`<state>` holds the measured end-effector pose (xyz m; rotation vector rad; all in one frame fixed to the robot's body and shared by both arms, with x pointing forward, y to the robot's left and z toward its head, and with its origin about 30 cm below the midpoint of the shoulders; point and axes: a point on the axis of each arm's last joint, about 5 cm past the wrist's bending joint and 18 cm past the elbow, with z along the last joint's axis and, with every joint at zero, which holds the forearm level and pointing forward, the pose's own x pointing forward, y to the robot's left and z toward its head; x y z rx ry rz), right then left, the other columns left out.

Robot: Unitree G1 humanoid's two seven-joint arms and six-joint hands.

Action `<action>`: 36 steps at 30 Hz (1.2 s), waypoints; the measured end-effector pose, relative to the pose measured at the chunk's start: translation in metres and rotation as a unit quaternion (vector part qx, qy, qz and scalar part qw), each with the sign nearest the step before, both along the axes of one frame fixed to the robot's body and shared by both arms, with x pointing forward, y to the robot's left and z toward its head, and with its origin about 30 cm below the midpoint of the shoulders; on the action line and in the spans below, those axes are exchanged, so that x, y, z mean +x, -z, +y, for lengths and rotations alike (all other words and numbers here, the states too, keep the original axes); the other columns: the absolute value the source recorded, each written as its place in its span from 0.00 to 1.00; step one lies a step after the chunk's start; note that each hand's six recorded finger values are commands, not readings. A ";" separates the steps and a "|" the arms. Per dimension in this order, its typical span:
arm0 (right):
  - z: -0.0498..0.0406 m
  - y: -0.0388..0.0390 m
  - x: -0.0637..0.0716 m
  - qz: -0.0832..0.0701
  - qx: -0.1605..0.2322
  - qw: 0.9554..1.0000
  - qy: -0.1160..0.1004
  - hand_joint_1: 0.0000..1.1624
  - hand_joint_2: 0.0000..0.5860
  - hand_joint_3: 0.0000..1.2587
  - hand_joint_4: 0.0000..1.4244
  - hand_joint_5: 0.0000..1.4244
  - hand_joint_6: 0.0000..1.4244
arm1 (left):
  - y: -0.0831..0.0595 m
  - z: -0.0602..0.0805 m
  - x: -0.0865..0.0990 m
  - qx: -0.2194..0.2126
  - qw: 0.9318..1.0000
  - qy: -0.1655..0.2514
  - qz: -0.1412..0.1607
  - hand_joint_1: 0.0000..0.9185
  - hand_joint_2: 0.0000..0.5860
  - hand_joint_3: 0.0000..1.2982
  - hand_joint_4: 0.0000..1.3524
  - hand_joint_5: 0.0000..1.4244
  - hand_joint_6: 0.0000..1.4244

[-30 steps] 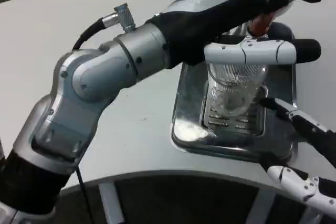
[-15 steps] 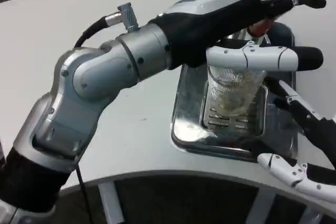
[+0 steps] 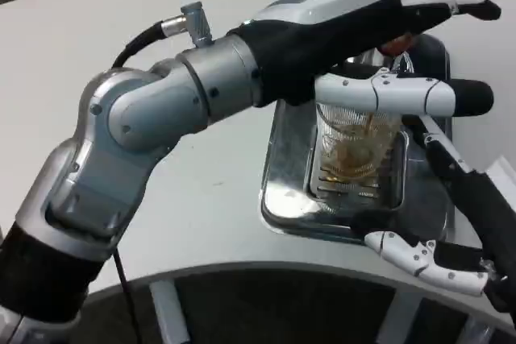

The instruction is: Grasp the cup under the faucet to collect the drink, then remove the cup.

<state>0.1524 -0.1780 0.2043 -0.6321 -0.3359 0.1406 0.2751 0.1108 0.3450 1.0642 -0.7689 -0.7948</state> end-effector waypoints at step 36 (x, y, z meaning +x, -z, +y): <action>0.0161 0.0151 0.027 -0.043 0.048 0.997 0.052 0.62 0.42 0.00 0.00 0.00 0.01 | -0.003 0.001 0.000 0.006 1.000 0.001 -0.005 0.00 0.15 0.11 0.03 0.04 0.09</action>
